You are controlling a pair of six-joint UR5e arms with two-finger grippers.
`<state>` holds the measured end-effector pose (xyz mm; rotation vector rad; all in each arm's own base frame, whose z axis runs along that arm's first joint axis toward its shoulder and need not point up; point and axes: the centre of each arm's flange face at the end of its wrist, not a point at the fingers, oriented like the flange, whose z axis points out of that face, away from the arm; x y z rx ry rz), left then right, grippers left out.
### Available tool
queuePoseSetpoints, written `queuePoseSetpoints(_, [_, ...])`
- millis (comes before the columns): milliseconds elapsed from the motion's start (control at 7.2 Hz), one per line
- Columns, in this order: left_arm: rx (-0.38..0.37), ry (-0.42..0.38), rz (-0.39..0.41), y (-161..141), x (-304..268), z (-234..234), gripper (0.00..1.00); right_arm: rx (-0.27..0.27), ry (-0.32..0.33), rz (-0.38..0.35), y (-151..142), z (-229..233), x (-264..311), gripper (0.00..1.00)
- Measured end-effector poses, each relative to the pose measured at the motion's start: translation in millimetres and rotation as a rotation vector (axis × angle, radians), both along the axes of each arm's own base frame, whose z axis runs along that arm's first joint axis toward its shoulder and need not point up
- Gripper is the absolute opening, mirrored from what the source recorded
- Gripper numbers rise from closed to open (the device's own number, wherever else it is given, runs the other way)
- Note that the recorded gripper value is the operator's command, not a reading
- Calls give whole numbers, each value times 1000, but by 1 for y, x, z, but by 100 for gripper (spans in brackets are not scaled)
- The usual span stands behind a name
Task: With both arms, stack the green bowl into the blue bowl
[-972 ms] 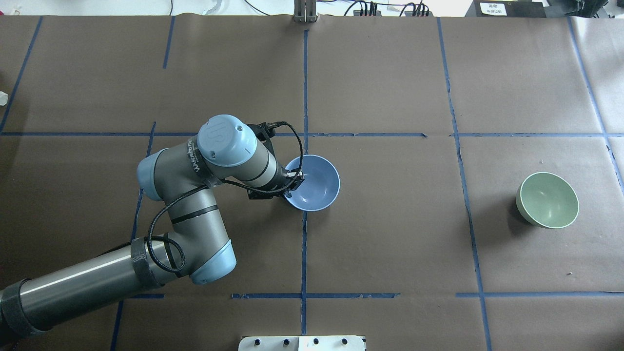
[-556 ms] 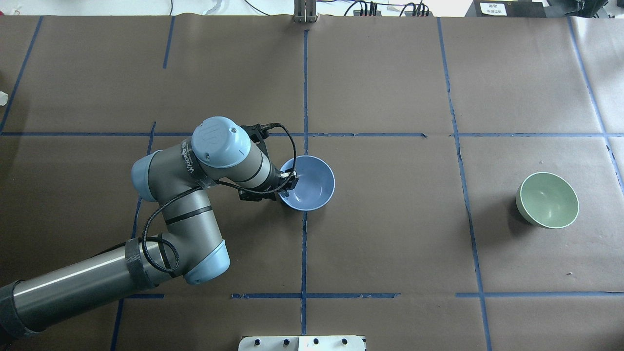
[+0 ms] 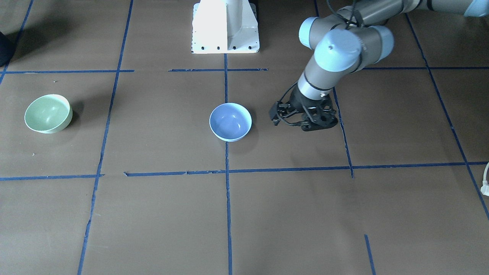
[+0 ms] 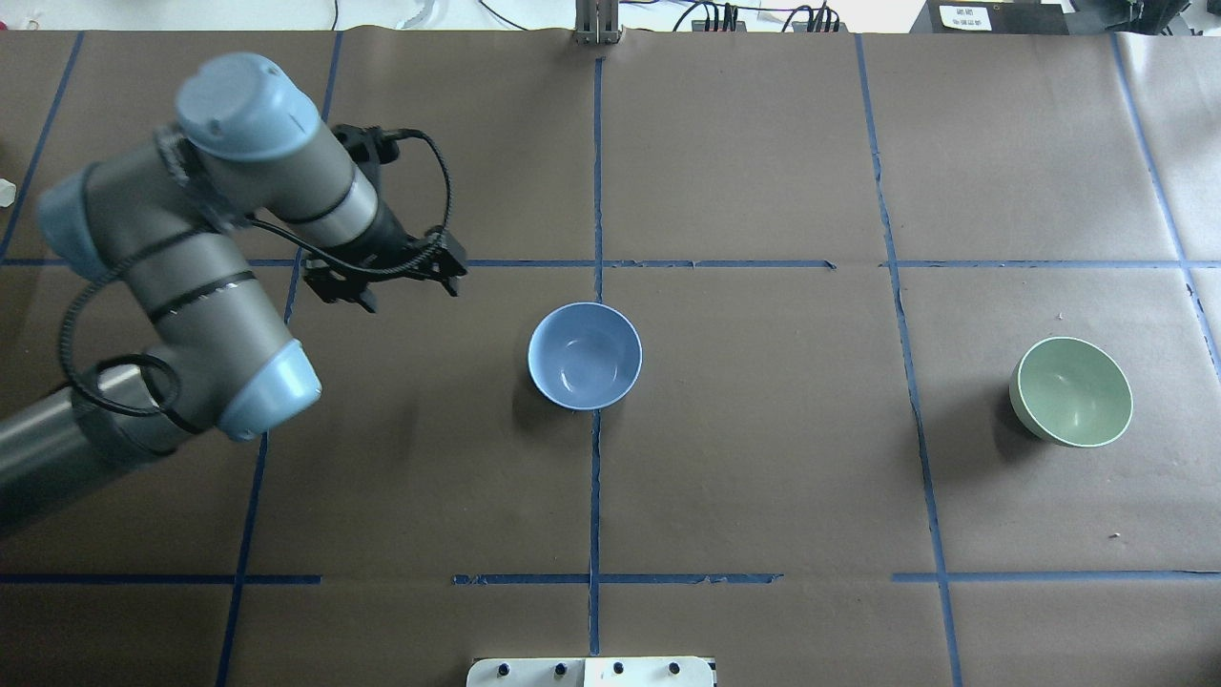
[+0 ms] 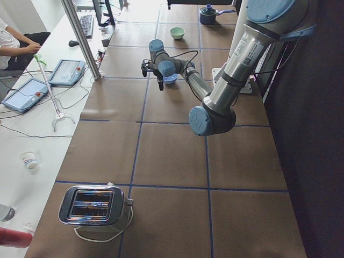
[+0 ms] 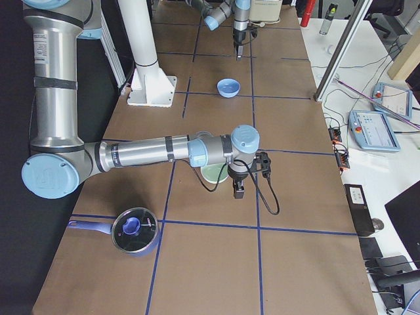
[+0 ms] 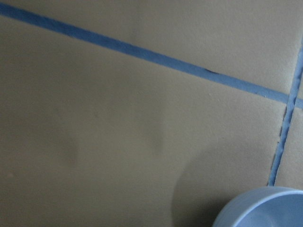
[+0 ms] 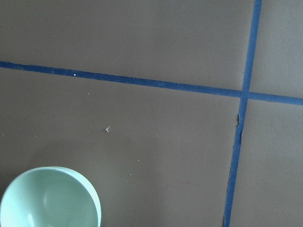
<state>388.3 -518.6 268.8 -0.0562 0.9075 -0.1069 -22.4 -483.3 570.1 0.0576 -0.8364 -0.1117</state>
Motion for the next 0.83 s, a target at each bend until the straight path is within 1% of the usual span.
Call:
queuePoseSetpoints(139, [69, -47, 61, -20, -71, 23, 100, -4, -4, 10, 0, -9, -6, 100])
queuePoseSetpoints(278, [138, -91, 118, -40, -146, 63, 100, -24, -8, 35, 0, -14, -13, 100])
queuePoseSetpoints(417, [194, -117, 167, -54, -221, 113, 100, -45, -18, 77, 2, -18, -24, 100])
queuePoseSetpoints(556, [231, -128, 204, -59, -293, 166, 100, -52, -38, 120, 8, -19, -36, 100])
queuePoseSetpoints(694, [253, -136, 234, -53, -357, 222, 100, -51, -61, 149, 19, -15, -44, 100])
queuePoseSetpoints(833, [255, -137, 256, -41, -411, 278, 100, -54, -76, 165, 29, -11, -49, 100])
